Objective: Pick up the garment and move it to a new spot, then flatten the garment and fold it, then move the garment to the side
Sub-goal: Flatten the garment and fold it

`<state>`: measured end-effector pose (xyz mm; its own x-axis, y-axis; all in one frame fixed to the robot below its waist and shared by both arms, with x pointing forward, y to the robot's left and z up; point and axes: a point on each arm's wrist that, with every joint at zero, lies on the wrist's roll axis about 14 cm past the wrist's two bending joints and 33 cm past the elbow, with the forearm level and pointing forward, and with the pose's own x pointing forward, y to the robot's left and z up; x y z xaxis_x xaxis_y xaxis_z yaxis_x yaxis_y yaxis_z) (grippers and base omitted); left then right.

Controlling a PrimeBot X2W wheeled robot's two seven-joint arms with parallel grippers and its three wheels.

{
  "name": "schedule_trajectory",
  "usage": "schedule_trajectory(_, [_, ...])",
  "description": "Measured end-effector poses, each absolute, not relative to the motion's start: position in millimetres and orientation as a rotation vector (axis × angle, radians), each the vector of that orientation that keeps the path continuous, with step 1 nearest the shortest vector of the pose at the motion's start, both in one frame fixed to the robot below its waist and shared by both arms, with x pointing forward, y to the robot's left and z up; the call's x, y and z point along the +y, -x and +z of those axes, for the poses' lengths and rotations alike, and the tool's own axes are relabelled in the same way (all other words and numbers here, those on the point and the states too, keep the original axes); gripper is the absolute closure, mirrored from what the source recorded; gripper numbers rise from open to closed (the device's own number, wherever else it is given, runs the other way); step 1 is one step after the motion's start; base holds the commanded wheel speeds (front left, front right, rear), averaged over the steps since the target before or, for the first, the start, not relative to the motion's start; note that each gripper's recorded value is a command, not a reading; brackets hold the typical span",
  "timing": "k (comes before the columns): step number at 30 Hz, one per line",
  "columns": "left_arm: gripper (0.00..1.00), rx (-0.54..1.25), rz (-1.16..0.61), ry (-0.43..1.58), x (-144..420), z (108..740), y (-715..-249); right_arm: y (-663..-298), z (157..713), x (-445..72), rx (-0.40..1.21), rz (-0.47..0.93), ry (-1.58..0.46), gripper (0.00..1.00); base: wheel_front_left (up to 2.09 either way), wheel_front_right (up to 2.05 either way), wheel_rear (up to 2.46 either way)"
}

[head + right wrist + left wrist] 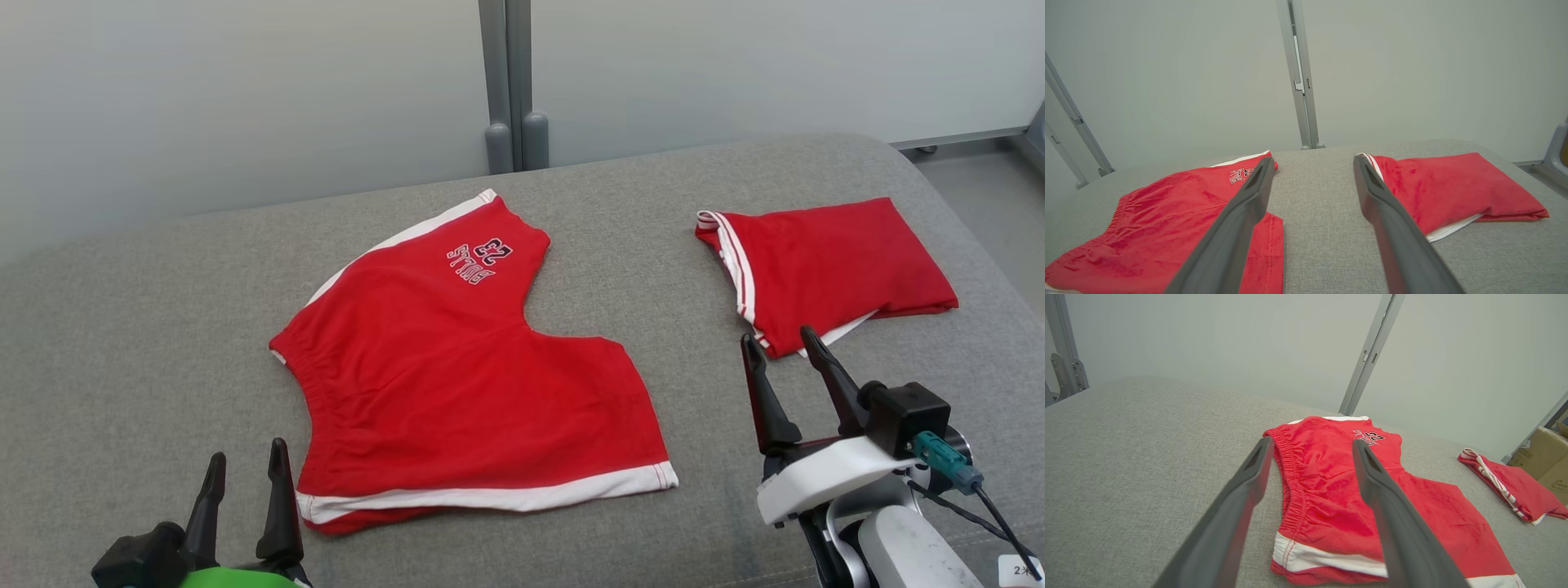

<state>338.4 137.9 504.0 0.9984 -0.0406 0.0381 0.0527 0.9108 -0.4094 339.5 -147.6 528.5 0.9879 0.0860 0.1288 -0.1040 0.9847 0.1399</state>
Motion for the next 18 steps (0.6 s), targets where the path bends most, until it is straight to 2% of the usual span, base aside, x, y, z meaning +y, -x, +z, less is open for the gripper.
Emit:
schedule_trajectory(11, [0.0,0.006,-0.054,0.417,134,494,-336,-340,523,-144,-0.103,0.107,-0.144,0.0,0.0,0.0,0.0])
schedule_trajectory(18, [0.0,0.104,-0.077,0.38,134,468,-332,-339,510,-143,-0.065,0.112,-0.145,0.0,0.0,0.0,0.0])
